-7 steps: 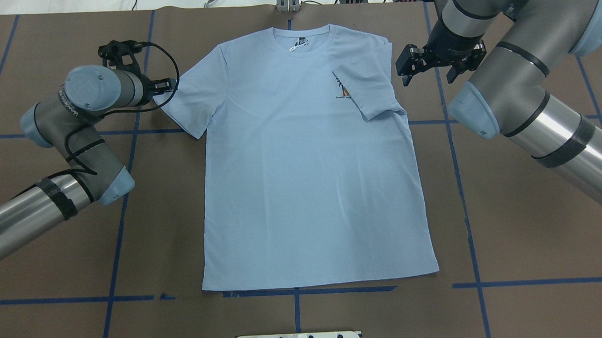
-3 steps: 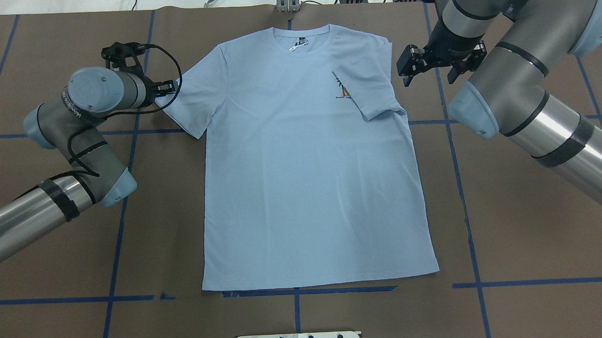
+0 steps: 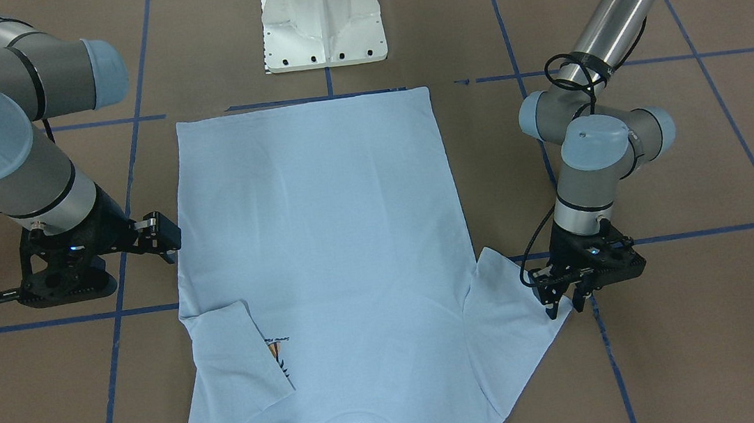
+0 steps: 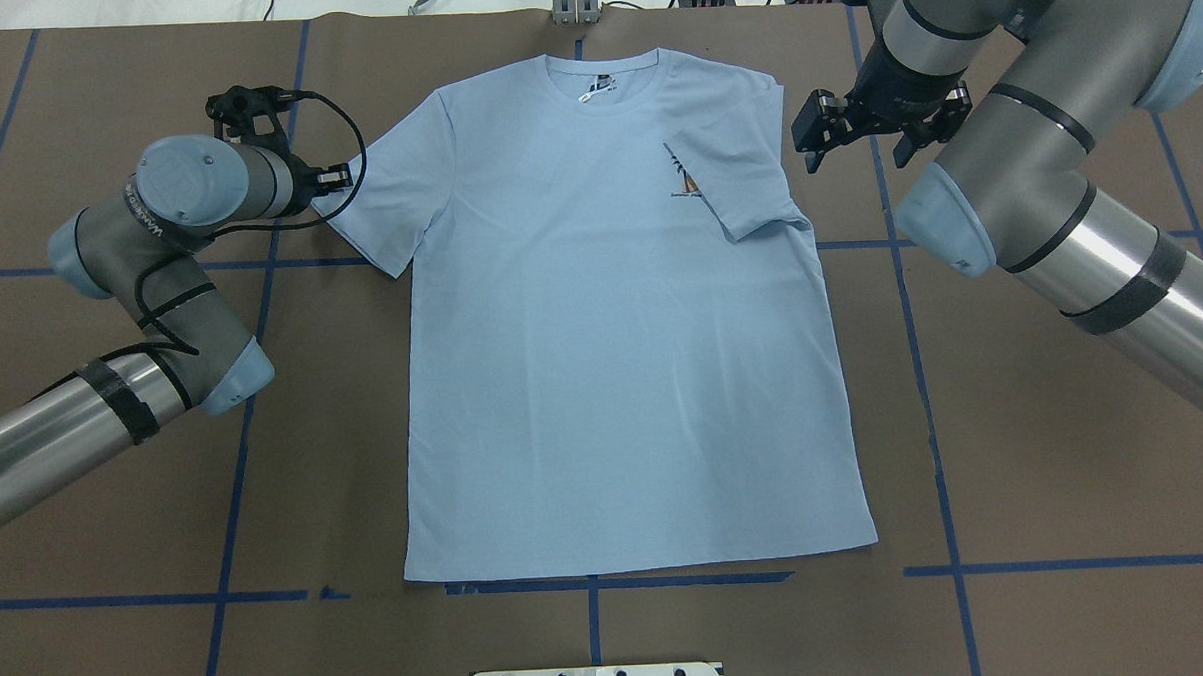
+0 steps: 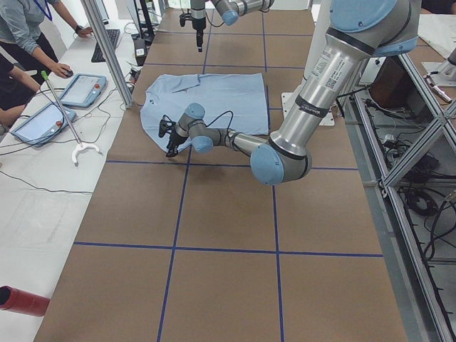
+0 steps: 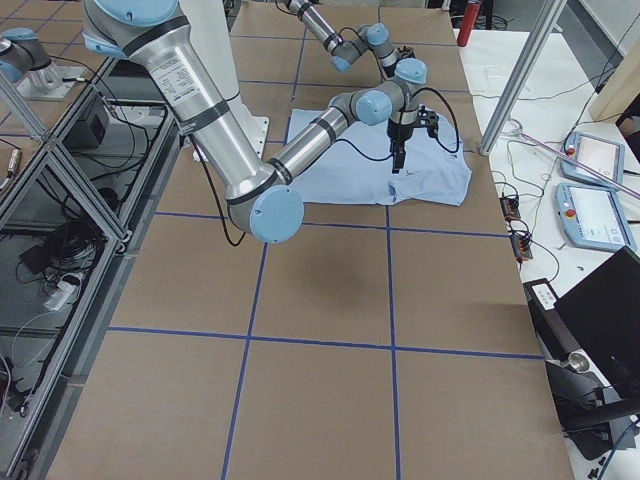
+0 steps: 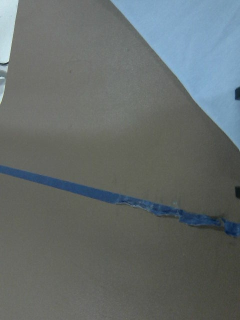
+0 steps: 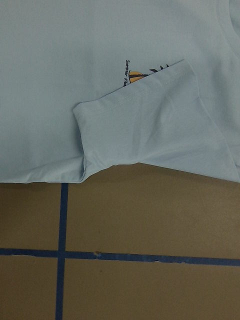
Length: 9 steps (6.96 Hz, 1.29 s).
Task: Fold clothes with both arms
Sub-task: 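Release the sleeve and lift the right gripper while the left arm approaches the shirt, then fold the sleeve nearest the left gripper inward across the shirt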
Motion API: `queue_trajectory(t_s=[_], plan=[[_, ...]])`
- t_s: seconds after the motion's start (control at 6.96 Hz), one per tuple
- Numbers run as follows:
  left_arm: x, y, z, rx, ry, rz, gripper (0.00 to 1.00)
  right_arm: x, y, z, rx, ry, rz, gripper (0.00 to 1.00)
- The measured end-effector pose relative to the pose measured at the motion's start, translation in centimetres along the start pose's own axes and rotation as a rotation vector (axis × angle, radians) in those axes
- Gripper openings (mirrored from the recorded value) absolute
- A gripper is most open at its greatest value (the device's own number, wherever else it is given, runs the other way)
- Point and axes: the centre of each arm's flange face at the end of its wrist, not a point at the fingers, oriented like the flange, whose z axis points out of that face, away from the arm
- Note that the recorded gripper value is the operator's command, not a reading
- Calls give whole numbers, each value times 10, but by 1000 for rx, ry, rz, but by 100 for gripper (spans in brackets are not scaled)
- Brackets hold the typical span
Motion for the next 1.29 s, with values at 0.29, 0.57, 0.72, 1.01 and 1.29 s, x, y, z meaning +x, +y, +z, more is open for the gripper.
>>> queue_trajectory(t_s=[0.29,0.57,0.72,1.01,1.29], plan=[[5,-2,-5,0,9,4,0,2,-1,3,-3,4,2,100],[19,-4,-19,-13,38,6,0,4,-6,10,5,-3,-3,100],[31,-5,-29,-27,42,5,0,6,-10,14,10,-7,-5,100],[98,-14,-51,-56,35,-14,0,6,-12,14,17,-13,-7,100],[210,-22,-54,-91,30,-78,0,6,-13,12,21,-16,-6,100]])
